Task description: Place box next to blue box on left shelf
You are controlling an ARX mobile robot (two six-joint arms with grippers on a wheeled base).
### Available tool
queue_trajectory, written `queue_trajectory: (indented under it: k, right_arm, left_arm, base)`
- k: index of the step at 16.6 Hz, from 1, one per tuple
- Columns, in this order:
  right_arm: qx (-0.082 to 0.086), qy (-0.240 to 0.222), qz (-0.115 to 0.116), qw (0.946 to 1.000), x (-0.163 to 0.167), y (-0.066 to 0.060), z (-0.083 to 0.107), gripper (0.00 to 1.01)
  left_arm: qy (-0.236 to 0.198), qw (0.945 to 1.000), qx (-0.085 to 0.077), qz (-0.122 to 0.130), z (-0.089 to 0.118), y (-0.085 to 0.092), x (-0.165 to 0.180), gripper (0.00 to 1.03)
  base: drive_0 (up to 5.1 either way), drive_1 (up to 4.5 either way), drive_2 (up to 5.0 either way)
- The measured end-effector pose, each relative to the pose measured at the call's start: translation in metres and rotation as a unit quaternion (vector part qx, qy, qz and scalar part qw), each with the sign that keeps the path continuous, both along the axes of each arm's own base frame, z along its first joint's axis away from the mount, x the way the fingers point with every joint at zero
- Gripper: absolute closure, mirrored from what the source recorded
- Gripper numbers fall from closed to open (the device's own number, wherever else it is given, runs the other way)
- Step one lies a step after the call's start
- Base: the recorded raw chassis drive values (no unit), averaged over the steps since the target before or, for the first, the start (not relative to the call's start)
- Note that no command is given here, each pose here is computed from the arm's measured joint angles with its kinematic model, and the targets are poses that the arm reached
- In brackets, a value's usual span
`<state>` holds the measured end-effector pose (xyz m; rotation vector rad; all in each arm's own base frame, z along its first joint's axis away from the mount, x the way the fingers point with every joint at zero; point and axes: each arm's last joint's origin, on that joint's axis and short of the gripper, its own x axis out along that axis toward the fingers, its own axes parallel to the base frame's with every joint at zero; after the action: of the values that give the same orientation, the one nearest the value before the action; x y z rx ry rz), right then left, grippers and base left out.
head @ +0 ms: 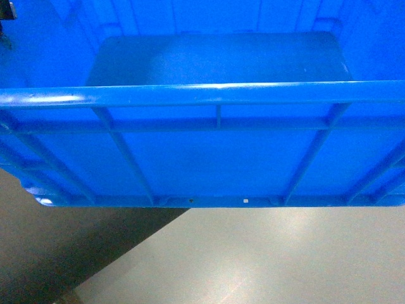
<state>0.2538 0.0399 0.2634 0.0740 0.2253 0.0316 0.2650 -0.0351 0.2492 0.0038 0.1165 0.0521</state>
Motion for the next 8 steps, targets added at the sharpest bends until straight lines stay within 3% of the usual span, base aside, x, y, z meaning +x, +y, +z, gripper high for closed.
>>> queue_trajectory:
  k: [8]
  right_arm:
    - [0.000,0.000,0.000,1.0000,0.0000,0.0000,0.0000,0.92]
  left_arm:
    - [0.000,1.0000,0.000,0.000,0.0000,0.0000,0.0000,0.83]
  base:
    - [-1.8,-1.78,-1.8]
